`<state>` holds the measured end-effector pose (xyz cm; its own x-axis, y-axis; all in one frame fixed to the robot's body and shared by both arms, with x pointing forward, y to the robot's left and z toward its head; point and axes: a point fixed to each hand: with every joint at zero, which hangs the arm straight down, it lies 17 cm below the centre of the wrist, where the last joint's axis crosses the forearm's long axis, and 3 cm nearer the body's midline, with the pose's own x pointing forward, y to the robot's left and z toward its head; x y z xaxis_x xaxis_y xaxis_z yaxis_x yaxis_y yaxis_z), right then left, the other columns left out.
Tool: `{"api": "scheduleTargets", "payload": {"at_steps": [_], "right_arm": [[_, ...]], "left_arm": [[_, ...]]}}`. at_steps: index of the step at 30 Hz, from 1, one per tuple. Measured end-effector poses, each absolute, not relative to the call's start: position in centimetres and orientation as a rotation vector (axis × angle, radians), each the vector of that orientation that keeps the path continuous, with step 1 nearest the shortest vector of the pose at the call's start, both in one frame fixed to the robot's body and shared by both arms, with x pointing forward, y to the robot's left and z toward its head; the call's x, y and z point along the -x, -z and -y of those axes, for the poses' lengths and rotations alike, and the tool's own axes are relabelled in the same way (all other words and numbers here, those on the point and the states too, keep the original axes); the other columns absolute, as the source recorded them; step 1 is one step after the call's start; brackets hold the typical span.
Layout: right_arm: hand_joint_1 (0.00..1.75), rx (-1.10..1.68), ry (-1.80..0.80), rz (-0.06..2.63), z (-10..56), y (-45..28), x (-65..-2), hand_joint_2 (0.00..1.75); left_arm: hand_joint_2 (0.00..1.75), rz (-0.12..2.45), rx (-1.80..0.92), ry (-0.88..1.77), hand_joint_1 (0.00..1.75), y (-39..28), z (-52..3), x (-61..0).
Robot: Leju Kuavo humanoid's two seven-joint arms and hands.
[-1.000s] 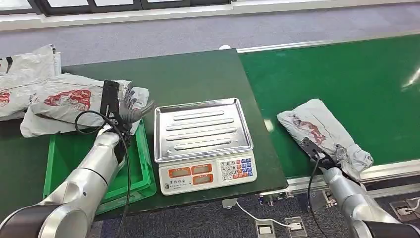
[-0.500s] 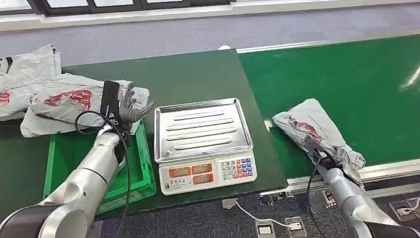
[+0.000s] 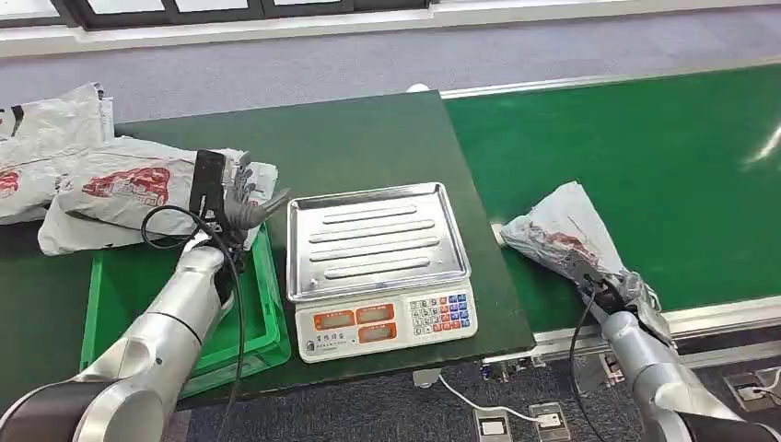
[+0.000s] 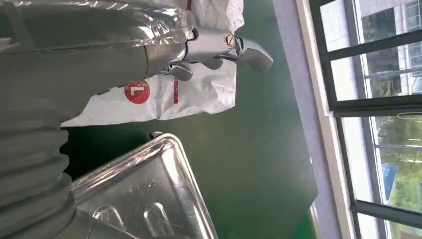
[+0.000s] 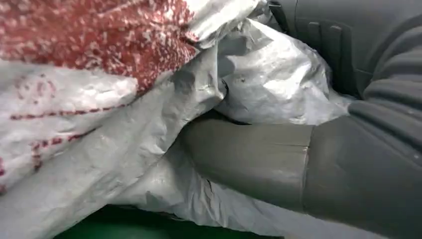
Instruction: Moved the parcel from conveyor to table for the left to box.
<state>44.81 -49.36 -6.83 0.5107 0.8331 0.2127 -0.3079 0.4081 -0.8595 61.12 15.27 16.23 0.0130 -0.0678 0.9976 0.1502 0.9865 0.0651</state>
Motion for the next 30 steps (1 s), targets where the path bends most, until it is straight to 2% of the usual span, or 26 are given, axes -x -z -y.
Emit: {"api": "scheduleTargets", "payload": {"at_steps": [8, 13, 15, 19, 25, 30], "right_arm": [[1.75, 0.882, -0.793, 0.766, 49.1, 6.0, -45.5, 1.75], [1.75, 0.920, -0.791, 0.979, 46.8, 2.6, -48.4, 1.75], [1.75, 0.926, -0.764, 1.127, 45.2, -0.5, -50.6, 1.75], [1.75, 0.937, -0.658, 1.482, 41.7, -11.2, -56.3, 1.75], [1.75, 0.946, -0.486, 1.691, 39.8, -26.8, -63.0, 1.75], [1.75, 0.929, -0.421, 1.790, 38.6, -32.5, -64.4, 1.75]], "left_arm": [[1.75, 1.549, 0.069, 0.175, 0.00, -16.3, -15.0, -61.1], [1.75, 1.553, 0.071, 0.180, 0.00, -16.3, -14.9, -61.0], [1.75, 1.557, 0.073, 0.184, 0.00, -16.4, -14.7, -61.0], [1.75, 1.578, 0.079, 0.190, 0.00, -17.1, -13.9, -61.0], [1.75, 1.612, 0.106, 0.197, 0.00, -19.5, -11.8, -61.4], [1.75, 1.626, 0.107, 0.196, 0.00, -20.7, -11.4, -61.7]]}}
